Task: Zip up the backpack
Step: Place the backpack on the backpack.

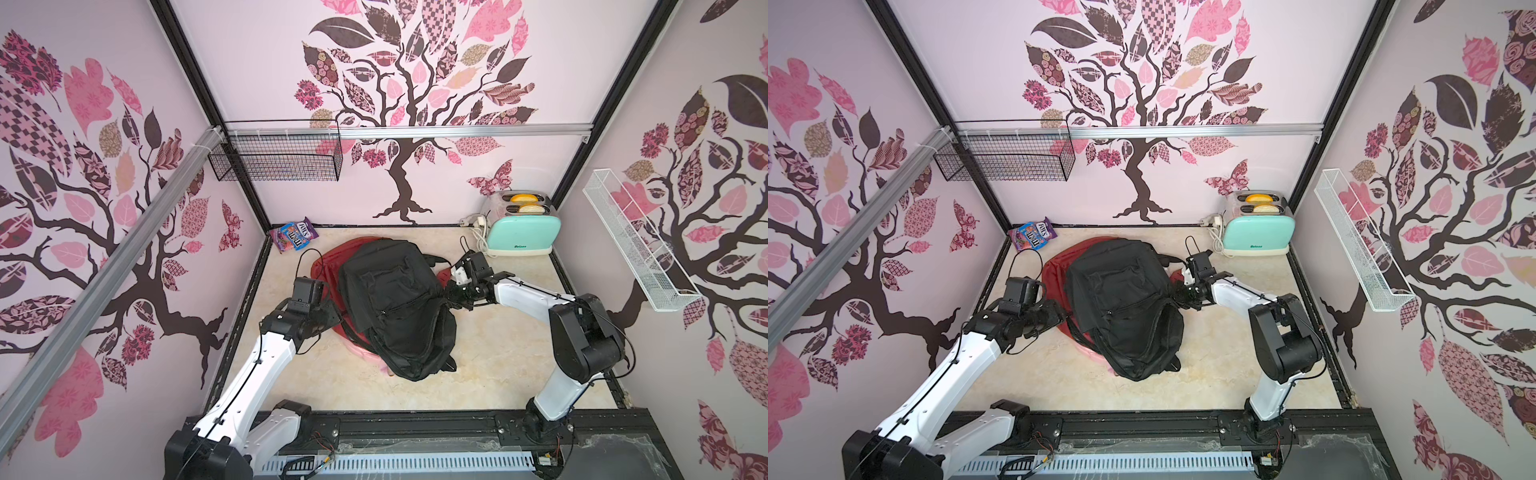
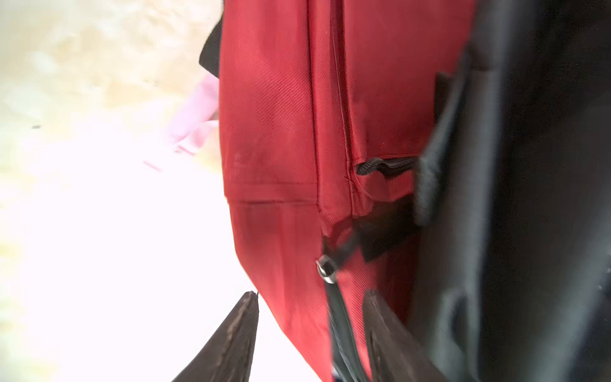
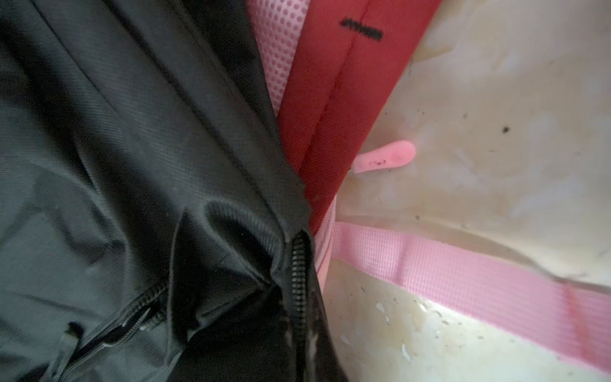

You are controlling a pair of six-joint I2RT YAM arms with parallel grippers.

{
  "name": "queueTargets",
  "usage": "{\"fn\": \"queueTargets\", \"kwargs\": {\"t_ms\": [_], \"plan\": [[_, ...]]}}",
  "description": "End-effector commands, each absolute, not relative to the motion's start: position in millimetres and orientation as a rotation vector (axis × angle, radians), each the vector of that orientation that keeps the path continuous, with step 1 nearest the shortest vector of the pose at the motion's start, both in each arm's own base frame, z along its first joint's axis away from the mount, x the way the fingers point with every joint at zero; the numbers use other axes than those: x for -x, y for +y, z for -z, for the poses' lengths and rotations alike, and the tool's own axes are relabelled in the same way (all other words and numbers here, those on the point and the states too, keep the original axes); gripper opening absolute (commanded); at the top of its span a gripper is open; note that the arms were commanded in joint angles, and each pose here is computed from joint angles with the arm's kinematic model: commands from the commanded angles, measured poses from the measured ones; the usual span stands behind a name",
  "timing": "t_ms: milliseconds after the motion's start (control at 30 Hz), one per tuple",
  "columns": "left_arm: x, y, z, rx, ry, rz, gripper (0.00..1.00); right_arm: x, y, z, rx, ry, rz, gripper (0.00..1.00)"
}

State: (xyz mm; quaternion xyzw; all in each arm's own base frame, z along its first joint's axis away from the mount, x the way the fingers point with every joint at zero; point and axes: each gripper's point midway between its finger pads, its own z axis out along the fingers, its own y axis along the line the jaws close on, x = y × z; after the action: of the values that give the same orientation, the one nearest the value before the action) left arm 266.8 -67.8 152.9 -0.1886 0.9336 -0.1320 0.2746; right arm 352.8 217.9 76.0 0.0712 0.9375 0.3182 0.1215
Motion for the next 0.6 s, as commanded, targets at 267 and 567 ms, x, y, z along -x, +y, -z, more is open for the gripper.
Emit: {"fn": "queueTargets", "kwargs": {"t_ms": [267,567], "plan": [[-250,-149,-194,0.298,2.336,1.051,0.57,-321,262,-106,-0.081,2.640,-1.418,0.00],[-244,-149,-165,0.304,2.433,1.018,0.57,-323,263,-124,-0.120,2.539,-1.597,0.00]]}}
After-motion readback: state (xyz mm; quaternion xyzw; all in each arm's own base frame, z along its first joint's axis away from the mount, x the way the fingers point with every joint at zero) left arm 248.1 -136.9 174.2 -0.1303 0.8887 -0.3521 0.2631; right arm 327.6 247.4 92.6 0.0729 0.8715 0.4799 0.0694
